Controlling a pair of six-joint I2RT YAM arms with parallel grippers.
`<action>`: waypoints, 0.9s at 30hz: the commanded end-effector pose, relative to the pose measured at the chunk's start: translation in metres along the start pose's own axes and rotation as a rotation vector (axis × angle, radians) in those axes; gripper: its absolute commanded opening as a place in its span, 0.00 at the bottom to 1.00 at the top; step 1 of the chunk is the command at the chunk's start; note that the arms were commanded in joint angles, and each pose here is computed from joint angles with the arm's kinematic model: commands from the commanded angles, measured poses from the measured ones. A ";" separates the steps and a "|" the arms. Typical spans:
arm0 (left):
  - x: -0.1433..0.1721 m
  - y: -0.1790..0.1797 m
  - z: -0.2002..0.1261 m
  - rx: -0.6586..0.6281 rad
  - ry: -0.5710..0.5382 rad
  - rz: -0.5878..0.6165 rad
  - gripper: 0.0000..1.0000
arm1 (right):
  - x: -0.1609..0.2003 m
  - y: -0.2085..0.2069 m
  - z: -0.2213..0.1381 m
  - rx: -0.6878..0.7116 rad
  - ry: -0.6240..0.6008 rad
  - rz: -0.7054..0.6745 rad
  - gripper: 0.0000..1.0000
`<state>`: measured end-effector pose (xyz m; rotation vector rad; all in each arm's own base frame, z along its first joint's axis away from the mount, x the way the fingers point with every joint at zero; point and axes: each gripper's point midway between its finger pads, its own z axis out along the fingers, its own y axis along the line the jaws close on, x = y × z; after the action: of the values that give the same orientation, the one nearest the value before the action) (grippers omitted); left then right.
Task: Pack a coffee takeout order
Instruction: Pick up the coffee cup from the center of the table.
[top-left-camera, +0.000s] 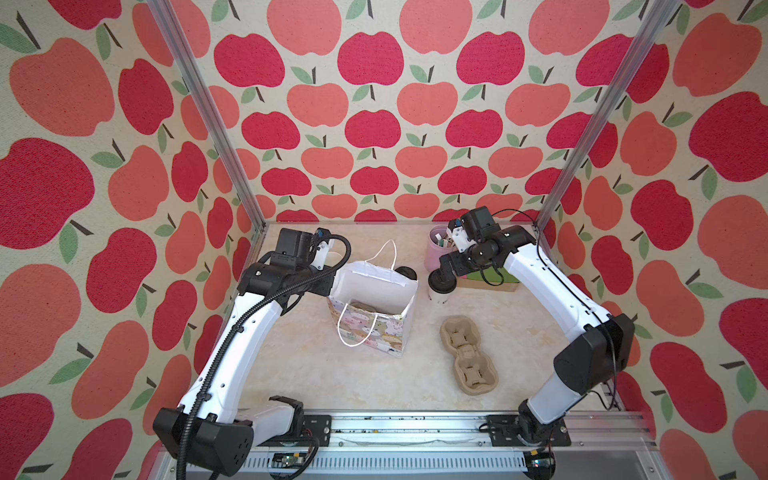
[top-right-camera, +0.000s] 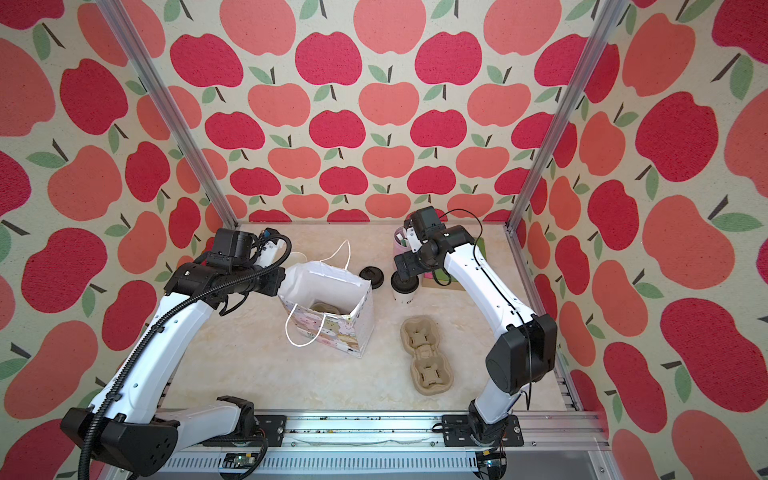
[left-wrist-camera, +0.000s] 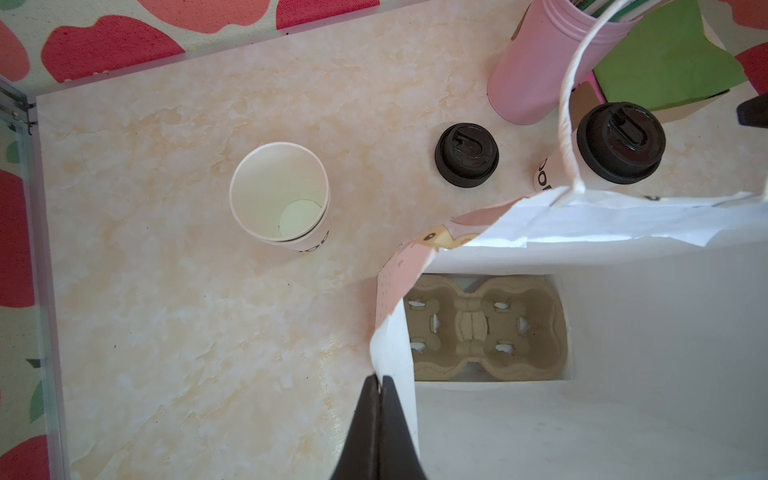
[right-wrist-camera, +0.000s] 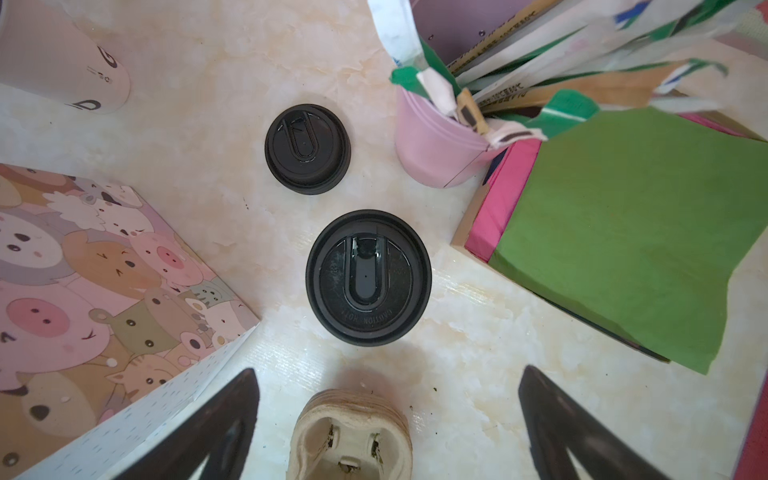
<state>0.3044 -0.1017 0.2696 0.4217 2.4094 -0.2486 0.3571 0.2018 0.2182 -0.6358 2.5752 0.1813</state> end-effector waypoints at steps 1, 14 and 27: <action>0.004 -0.001 0.001 0.012 0.006 -0.009 0.00 | 0.005 0.008 0.014 -0.046 0.030 0.029 0.99; 0.007 0.001 0.006 0.022 0.015 -0.014 0.00 | 0.014 0.024 0.049 -0.012 0.174 -0.140 0.92; 0.009 0.001 0.009 0.032 0.016 -0.020 0.00 | 0.016 0.016 0.067 0.003 0.228 -0.123 0.87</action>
<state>0.3066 -0.0998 0.2632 0.4077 2.4148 -0.2742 0.3628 0.2313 0.1540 -0.8437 2.7178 0.0963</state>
